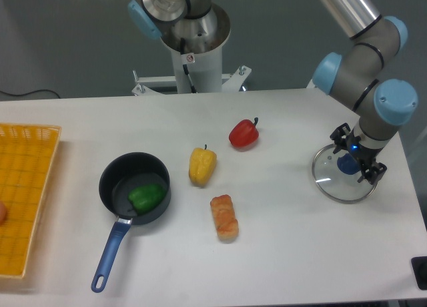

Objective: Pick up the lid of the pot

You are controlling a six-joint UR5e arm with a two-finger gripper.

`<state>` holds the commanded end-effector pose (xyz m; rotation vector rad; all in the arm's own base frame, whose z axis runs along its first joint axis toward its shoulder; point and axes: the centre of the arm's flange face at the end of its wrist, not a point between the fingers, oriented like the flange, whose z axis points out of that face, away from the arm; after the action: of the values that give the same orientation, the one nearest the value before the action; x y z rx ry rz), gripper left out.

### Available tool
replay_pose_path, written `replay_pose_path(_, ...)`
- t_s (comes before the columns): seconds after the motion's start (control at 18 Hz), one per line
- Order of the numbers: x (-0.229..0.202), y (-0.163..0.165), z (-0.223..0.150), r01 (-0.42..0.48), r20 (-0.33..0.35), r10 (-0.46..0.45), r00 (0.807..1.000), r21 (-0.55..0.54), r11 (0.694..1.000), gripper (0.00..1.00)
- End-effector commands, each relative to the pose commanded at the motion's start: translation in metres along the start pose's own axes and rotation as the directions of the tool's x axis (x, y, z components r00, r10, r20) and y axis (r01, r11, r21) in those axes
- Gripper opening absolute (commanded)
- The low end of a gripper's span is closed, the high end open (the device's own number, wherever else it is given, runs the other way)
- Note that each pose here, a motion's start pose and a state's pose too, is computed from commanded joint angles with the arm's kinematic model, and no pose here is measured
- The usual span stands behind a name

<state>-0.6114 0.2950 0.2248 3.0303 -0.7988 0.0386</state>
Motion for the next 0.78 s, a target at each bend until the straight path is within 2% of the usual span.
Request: replay_pose_path(0.78, 0.006, 0.01, 0.015, 0.021, -0.012, -0.021, 1.0, 0.008, 1.0, 1.0)
